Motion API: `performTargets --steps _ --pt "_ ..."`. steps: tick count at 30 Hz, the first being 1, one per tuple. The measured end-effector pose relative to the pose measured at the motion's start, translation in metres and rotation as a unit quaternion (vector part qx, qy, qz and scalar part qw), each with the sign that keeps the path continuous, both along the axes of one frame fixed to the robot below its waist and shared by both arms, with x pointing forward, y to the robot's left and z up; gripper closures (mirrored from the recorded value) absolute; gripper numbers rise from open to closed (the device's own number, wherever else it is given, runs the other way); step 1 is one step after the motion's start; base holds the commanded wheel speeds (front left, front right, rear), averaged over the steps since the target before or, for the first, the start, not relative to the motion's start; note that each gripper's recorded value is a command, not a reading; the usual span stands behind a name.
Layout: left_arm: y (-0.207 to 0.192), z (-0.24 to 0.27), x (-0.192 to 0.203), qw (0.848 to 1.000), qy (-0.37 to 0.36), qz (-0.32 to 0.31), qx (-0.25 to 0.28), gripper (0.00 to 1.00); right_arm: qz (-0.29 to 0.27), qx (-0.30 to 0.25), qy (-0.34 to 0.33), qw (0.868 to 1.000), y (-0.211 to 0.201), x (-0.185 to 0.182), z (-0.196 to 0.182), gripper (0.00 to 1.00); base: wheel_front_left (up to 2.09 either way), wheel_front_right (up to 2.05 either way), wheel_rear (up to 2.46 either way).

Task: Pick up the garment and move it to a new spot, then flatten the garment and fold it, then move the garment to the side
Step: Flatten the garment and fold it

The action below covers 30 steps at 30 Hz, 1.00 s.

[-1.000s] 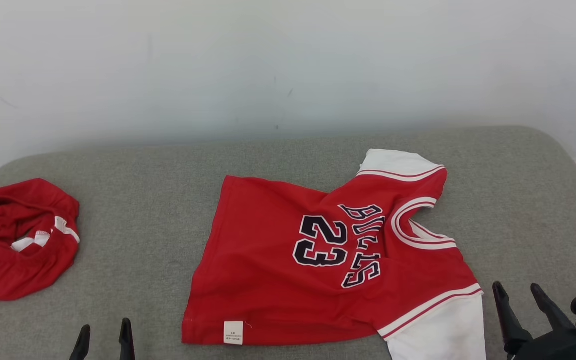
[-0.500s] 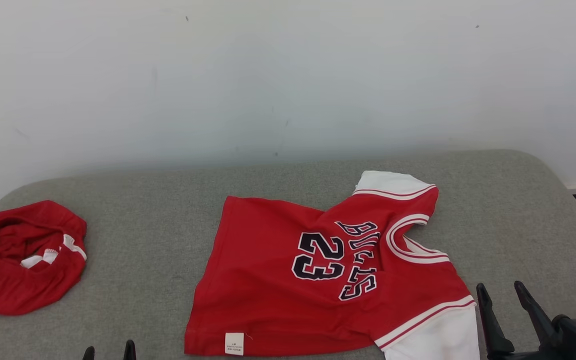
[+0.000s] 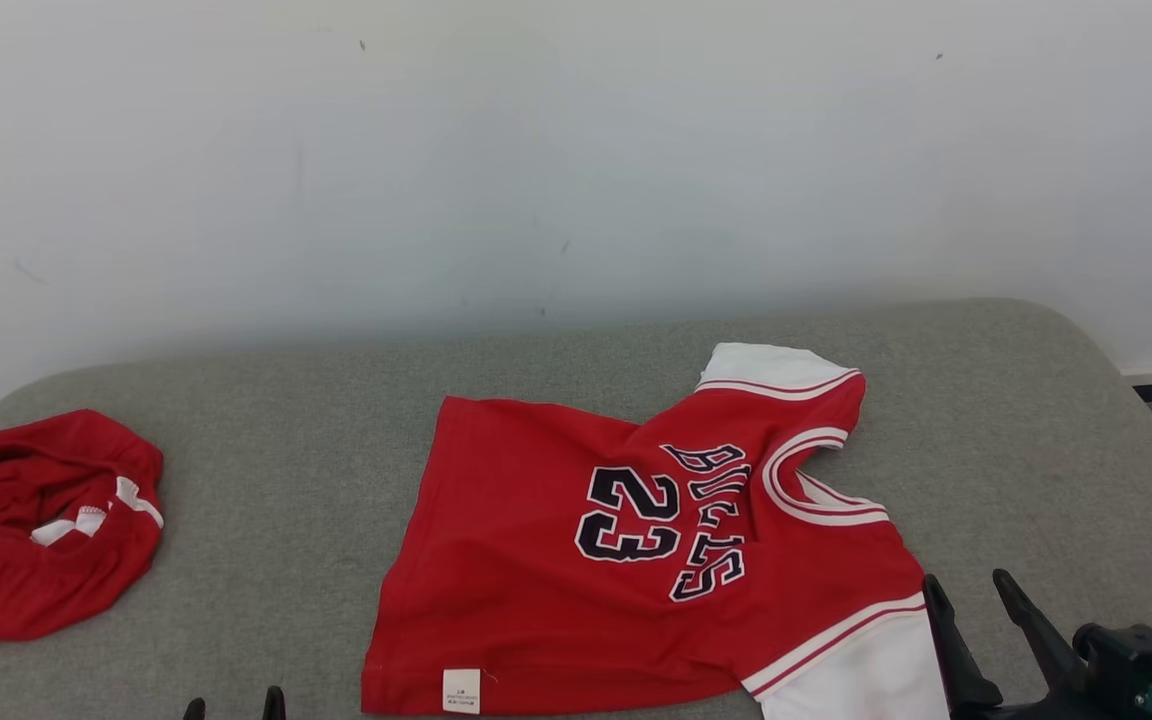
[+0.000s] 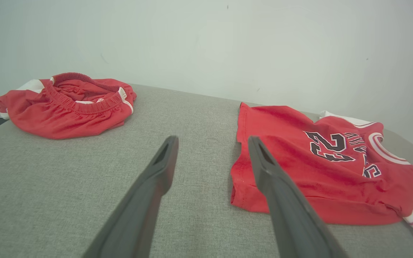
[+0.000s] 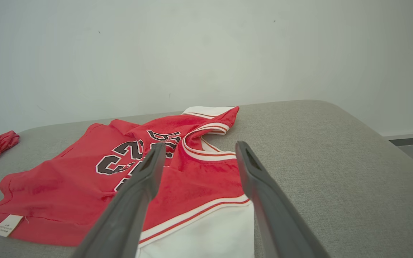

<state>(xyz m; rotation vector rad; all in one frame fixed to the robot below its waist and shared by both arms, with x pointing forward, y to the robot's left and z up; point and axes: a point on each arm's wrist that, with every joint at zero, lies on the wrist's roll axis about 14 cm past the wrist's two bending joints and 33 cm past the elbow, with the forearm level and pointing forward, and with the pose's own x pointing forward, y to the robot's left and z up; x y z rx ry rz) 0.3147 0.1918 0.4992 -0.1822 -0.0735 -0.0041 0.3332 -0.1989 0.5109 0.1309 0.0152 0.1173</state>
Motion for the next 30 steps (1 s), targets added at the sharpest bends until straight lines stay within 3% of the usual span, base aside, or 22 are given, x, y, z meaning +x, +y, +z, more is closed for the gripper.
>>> performTargets --steps 11,15,23,30 --pt "-0.002 -0.005 0.008 1.0 0.008 -0.006 0.003 0.0 0.0 0.004 0.011 1.0 0.0 0.004 -0.006 0.0 0.0 0.0 0.0" --pt "-0.019 -0.022 0.01 0.998 0.053 -0.031 -0.001 0.0 -0.009 0.013 0.067 0.998 -0.007 0.005 -0.026 0.0 0.0 0.0 0.0" --pt "-0.063 -0.046 0.038 0.985 0.142 -0.1 0.008 0.0 -0.042 0.029 0.246 0.968 -0.027 -0.013 -0.094 0.0 0.0 0.0 0.0" --pt "-0.062 -0.078 0.059 0.969 0.227 -0.088 0.033 0.0 -0.049 0.032 0.304 0.951 -0.027 -0.011 -0.115 0.0 0.0 0.0 0.0"
